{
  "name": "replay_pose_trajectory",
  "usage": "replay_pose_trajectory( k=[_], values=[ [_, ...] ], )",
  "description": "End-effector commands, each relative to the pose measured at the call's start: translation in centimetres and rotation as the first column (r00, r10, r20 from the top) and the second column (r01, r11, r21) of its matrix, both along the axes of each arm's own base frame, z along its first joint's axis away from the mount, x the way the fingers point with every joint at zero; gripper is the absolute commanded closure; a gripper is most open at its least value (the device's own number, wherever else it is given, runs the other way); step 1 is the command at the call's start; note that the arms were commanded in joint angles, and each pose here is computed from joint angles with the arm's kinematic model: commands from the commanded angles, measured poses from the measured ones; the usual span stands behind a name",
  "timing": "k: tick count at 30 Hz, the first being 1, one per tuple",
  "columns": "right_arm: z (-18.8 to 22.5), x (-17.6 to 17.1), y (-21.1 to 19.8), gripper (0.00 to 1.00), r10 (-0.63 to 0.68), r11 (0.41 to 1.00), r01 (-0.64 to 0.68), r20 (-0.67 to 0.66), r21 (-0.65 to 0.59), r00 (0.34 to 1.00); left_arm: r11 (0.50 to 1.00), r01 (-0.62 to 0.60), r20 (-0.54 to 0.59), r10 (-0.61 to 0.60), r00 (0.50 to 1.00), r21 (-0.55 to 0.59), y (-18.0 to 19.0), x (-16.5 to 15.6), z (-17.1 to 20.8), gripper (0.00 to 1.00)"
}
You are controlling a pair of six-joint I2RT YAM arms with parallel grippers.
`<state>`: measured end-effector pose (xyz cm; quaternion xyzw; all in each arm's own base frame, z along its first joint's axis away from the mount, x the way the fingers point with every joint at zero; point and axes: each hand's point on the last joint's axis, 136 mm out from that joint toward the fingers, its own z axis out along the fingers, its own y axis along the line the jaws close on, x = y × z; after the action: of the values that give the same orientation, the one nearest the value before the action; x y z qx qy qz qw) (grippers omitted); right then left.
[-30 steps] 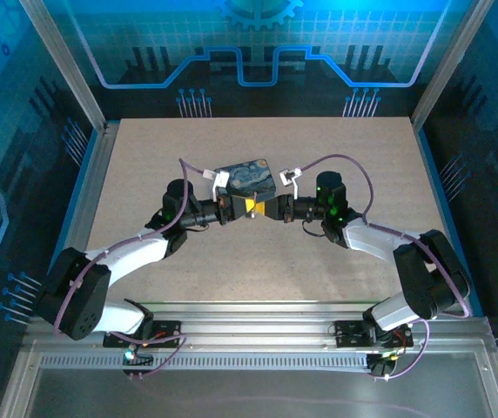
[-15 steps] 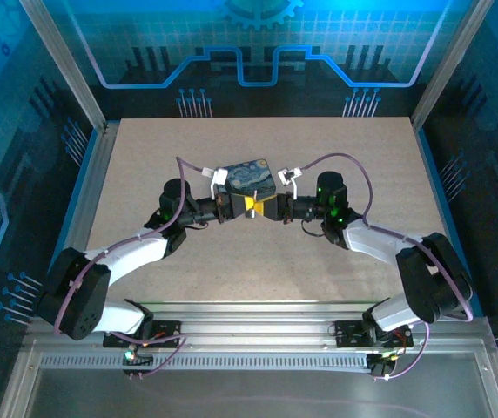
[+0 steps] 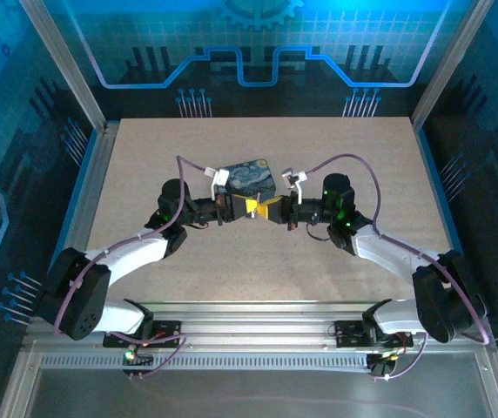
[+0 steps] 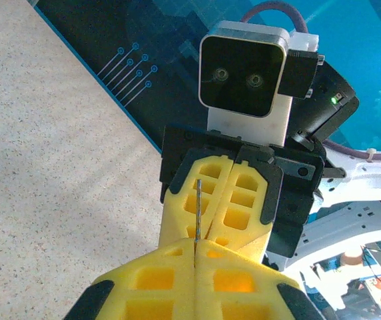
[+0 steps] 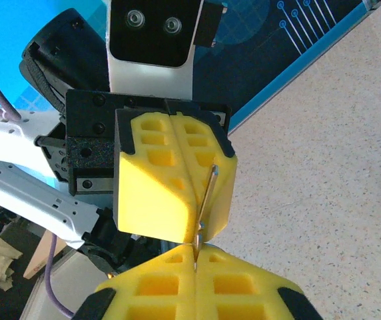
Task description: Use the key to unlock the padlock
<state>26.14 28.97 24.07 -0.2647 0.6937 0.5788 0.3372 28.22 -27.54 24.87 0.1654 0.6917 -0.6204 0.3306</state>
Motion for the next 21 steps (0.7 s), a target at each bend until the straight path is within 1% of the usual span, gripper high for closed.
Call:
replay_pose_trajectory(
  k=[1, 5, 6, 9, 10, 14, 18, 21],
  values=[
    [1.9, -1.4, 0.4, 1.00, 0.053, 0.998, -0.056, 0.101, 0.022, 0.993, 1.000, -0.005, -0.025, 0.005, 1.000, -0.005, -0.1, 0.5, -0.2, 1.00],
    [1.8, -1.1, 0.5, 1.00, 0.049, 0.999, -0.051, 0.092, 0.017, 0.995, 1.000, 0.004, -0.034, -0.004, 0.999, 0.004, -0.1, 0.3, -0.4, 1.00],
    [1.8, -1.0, 0.6, 1.00, 0.051, 0.999, -0.052, 0.084, 0.011, 0.995, 1.000, -0.002, -0.041, 0.003, 0.999, 0.014, -0.1, 0.4, -0.7, 0.97],
    [1.0, -1.0, 0.9, 1.00, 0.076, 0.997, -0.075, 0.044, -0.016, 0.996, 0.999, -0.030, -0.039, 0.032, 0.999, 0.042, 0.2, 0.7, -1.0, 0.77],
    [0.6, -1.0, 0.9, 1.00, 0.082, 0.996, -0.082, 0.034, -0.026, 0.996, 0.998, -0.036, -0.038, 0.038, 0.999, 0.052, 0.3, 0.8, -1.1, 0.72],
    [-0.4, -1.6, 0.9, 1.00, 0.121, 0.990, -0.122, -0.012, -0.076, 0.993, 0.996, -0.028, -0.032, 0.031, 0.999, 0.089, 0.5, 0.7, -1.0, 0.64],
    [-1.4, -2.3, 0.7, 1.00, 0.155, 0.977, -0.166, -0.084, -0.137, 0.984, 0.991, -0.012, -0.024, 0.015, 1.000, 0.130, 0.6, 0.3, -1.1, 0.58],
    [-2.3, -2.6, 0.5, 1.00, 0.154, 0.969, -0.177, -0.139, -0.170, 0.978, 0.991, 0.010, -0.019, -0.007, 1.000, 0.135, 0.6, 0.0, -1.2, 0.56]
  ],
)
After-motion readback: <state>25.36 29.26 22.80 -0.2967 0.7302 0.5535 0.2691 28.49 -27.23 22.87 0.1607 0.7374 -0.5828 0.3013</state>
